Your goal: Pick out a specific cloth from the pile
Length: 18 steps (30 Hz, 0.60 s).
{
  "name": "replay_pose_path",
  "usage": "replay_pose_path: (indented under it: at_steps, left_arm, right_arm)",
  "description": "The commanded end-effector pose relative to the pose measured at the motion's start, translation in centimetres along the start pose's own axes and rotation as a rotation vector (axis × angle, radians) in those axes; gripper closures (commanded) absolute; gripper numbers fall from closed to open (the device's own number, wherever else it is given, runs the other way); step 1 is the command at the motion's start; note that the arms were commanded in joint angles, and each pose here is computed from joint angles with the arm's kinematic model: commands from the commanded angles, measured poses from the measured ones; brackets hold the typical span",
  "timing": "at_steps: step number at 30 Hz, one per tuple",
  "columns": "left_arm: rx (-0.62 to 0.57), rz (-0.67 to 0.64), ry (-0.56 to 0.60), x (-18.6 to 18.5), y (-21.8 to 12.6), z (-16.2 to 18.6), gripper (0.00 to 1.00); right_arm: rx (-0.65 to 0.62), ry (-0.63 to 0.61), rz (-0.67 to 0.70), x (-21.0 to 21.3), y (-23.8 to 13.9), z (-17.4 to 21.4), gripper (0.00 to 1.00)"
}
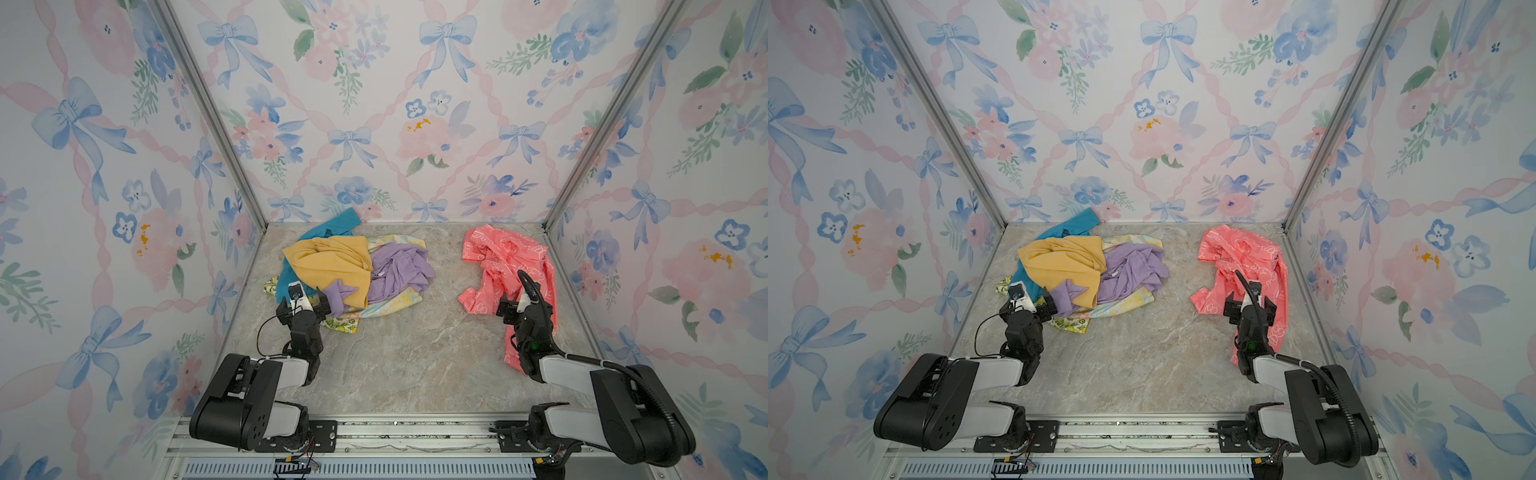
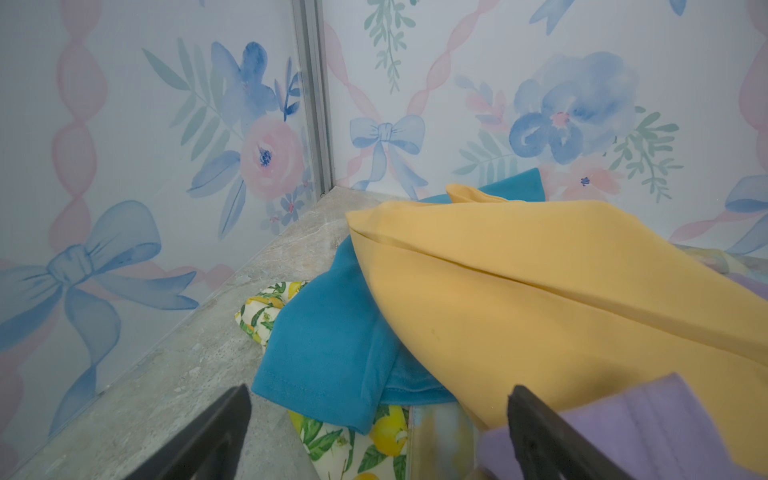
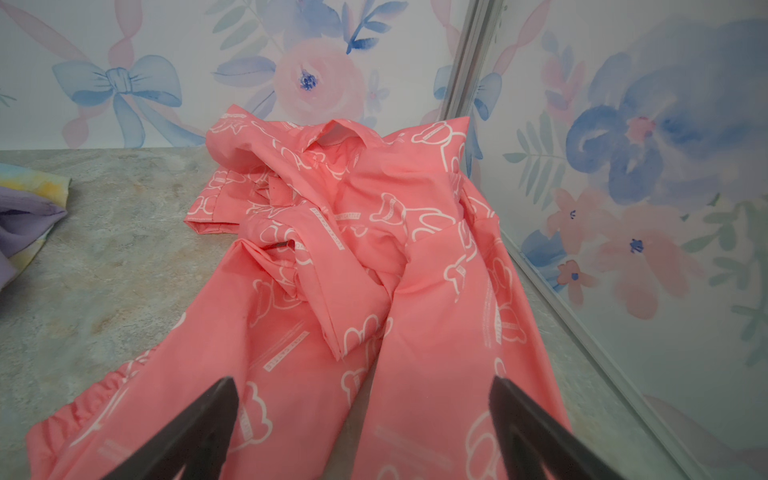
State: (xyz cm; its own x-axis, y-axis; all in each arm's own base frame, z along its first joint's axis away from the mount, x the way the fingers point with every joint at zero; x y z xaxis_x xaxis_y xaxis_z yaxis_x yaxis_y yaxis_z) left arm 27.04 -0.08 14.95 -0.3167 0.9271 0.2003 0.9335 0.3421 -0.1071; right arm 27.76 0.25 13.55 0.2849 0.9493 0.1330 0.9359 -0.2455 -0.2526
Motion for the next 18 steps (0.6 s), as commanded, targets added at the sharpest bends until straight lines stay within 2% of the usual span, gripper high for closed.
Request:
replay_pose_path:
  at_steps: [1,2,7,13,14,18]
  left_arm:
    - [-0.078,0.017,-0.011,0.5,-0.4,0.1,0.02]
    - [-0.07,-0.012,-0.024,0.6,-0.2,0.4,0.02]
    - [-0.067,0.08,0.009,-0.4,0.8,1.1,0.02]
    - [-0.064,0.09,0.012,-0.4,1.0,1.2,0.02]
    - [-0.064,0.09,0.012,-0.5,1.0,1.2,0.02]
    - [-0.066,0.089,0.012,-0.5,1.0,1.1,0.02]
  right_arm:
    - [-0.086,0.021,-0.035,0.3,0.6,-0.7,0.03]
    - [-0.087,0.021,-0.035,0.3,0.8,-0.4,0.03]
    - [-0.117,0.016,-0.061,0.5,1.5,0.9,0.03]
    - [0.049,-0.018,-0.036,1.4,4.2,0.3,0.03]
    - [0.08,0.003,-0.064,1.0,4.3,0.2,0.03]
    - [0.067,0.009,-0.069,0.9,4.4,0.3,0.03]
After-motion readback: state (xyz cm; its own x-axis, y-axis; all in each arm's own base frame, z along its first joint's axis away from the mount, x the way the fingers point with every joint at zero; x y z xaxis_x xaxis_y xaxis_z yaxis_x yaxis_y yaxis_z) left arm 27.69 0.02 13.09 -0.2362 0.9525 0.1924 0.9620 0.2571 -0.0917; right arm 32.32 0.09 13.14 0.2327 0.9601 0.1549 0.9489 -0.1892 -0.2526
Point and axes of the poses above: each gripper's point midway between its finger pads, its own y axis out along the fingers, its own x axis along the line the jaws close on, z = x × y, the point moved 8 cm from there along -y, back along the fingers, and after that the axes turned 13 degrees about y, right-handed, at the moved point
